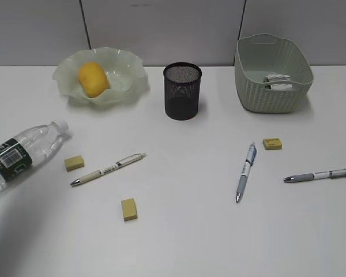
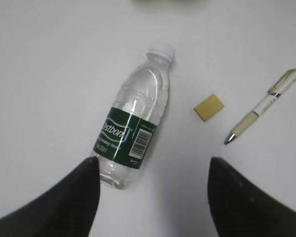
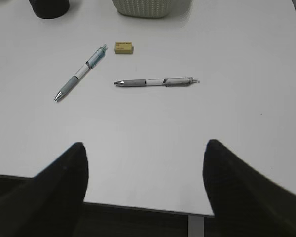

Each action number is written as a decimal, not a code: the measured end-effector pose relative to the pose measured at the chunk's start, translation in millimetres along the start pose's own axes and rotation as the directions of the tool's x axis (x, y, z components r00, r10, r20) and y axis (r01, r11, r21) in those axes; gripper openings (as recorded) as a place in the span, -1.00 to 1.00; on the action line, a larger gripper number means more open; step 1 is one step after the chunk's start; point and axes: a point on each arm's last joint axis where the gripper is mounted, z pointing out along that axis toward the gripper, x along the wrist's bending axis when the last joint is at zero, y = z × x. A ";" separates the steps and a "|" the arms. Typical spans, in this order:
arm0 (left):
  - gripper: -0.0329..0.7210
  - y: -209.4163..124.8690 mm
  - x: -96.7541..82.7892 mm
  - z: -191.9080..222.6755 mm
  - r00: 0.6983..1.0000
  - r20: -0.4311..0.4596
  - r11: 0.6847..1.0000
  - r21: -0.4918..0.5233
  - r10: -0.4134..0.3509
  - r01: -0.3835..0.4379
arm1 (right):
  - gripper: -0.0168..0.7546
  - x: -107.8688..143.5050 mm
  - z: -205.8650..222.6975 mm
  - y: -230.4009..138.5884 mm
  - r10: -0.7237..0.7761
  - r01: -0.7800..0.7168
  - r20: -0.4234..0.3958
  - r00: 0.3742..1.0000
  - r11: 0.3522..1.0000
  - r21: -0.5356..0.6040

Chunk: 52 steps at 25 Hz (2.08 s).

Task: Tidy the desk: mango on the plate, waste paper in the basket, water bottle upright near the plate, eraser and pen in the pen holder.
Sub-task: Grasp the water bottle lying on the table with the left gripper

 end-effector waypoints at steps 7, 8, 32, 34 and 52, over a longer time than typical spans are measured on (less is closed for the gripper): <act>0.70 21.0 1.0 43.2 0.992 0.056 0.981 0.153 0.113 -0.120 | 0.53 0.2 1.8 -1.1 0.001 -0.001 -0.002 1.000 1.000 0.004; 0.75 22.9 1.3 49.6 0.991 0.062 0.976 0.175 0.118 -0.127 | 0.53 0.2 1.8 -1.1 0.001 -0.001 -0.002 1.000 1.000 0.004; 0.80 51.2 11.6 169.7 0.967 0.135 0.849 0.463 0.217 -0.255 | 0.53 0.2 1.8 -0.6 0.000 0.000 -0.002 1.000 1.000 -0.002; 0.80 48.7 11.7 178.4 0.966 0.140 0.839 0.478 0.217 -0.258 | 0.53 0.2 1.8 -0.6 0.000 0.000 -0.002 1.000 1.000 -0.002; 0.44 36.9 12.3 204.9 0.956 0.141 0.777 0.557 0.259 -0.293 | 0.52 0.2 1.8 -0.6 -0.001 0.001 -0.002 1.000 1.000 -0.003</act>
